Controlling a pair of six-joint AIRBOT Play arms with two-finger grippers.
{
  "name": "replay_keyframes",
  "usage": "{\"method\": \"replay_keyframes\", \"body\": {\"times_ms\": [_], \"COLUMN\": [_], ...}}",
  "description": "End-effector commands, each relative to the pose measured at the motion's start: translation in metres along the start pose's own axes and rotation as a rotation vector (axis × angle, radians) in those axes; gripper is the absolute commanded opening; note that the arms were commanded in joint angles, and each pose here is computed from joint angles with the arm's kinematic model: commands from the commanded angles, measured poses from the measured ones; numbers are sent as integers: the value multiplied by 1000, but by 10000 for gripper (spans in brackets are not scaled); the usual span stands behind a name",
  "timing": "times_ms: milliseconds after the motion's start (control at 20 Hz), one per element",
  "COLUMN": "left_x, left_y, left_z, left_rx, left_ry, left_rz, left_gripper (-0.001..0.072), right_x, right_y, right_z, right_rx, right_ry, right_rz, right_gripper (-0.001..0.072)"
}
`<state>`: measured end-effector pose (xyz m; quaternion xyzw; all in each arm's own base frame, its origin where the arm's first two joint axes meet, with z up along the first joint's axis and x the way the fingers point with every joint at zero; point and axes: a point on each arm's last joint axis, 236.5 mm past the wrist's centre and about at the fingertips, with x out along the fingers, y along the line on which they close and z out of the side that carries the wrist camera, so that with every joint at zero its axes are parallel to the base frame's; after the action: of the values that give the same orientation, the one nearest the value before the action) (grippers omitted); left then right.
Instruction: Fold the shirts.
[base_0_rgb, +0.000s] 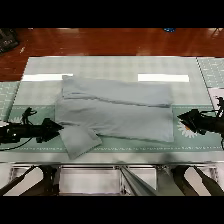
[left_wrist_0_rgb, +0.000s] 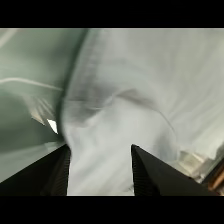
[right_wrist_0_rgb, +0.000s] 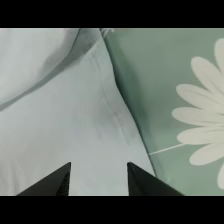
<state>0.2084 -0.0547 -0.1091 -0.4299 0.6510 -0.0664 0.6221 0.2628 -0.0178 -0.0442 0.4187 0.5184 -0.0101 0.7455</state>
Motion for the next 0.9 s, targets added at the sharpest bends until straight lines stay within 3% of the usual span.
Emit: {"method": "replay_keyframes", "body": {"times_ms": [0, 50, 200, 300, 800, 850], "left_x": [26, 27, 18, 14, 12, 12], "left_y": [4, 2, -10, -17, -18, -18], "left_z": [-9, -6, 5, 10, 15, 15], "left_rx": [75, 89, 123, 140, 150, 150], "left_ry": [59, 60, 50, 45, 31, 34], "left_rz": [69, 73, 62, 55, 56, 55], "left_gripper": [325, 19, 21, 21, 21, 21], "right_x": [0, 0, -6, -5, 44, 54], "right_y": [-1, -9, -66, -83, -42, -31], "right_z": [3, 2, -27, -64, -94, -87], "right_rx": [-2, -15, 30, 72, 114, 96], "right_ry": [-18, -13, 100, 237, 396, 365], "right_rz": [-3, -36, -269, -320, -123, -90], "right_gripper": [411, 411, 410, 411, 410, 367]}}
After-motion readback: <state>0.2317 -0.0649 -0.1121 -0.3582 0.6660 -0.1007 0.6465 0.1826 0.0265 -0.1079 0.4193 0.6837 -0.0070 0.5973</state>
